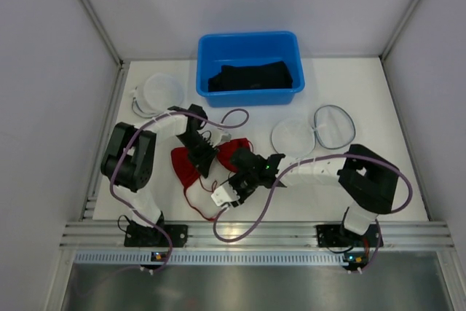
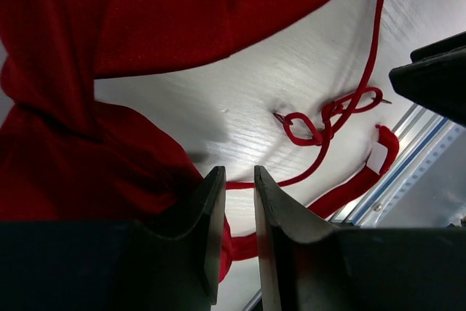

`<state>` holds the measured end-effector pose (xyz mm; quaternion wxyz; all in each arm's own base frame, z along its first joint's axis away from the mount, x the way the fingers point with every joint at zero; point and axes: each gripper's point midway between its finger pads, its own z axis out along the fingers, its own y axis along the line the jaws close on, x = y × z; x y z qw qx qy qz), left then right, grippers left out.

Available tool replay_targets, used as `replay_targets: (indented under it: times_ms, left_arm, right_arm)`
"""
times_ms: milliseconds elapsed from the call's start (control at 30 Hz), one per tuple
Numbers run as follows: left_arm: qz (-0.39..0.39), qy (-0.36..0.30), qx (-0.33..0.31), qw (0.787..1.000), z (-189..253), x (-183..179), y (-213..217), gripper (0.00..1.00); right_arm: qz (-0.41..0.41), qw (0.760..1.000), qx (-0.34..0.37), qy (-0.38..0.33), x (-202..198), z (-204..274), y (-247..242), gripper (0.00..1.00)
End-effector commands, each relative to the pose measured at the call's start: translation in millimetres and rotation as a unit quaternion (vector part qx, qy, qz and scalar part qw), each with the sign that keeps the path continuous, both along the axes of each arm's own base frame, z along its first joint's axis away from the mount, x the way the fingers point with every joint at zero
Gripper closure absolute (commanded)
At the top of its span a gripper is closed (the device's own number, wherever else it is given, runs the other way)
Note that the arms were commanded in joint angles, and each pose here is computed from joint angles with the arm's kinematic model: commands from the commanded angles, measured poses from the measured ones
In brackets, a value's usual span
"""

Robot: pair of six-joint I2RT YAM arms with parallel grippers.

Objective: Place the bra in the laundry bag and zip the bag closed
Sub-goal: Adjust the bra at the center of the board.

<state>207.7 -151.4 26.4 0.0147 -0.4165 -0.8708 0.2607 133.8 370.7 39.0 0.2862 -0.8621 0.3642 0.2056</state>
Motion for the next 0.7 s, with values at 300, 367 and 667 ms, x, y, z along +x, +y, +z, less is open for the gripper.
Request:
replay_targets:
  times_ms: [300, 367, 667]
  left_arm:
    - [0.009, -0.008, 0.014, 1.000, 1.1, 17.6, -1.8, 0.71]
    - [0.009, -0.007, 0.015, 1.000, 0.0, 18.2, -1.8, 0.71]
    - [0.012, -0.007, 0.037, 0.999, -10.9, 20.8, 4.4, 0.71]
  right_arm:
    - [0.001, 1.000, -0.001, -0.002, 9.7, -10.8, 23.8, 0.69]
    - [-0.004, 1.000, -0.005, 0.001, 10.2, -13.0, 22.5, 0.78]
    - [-0.037, 0.999, -0.008, 0.007, 12.2, 7.7, 6.5, 1.00]
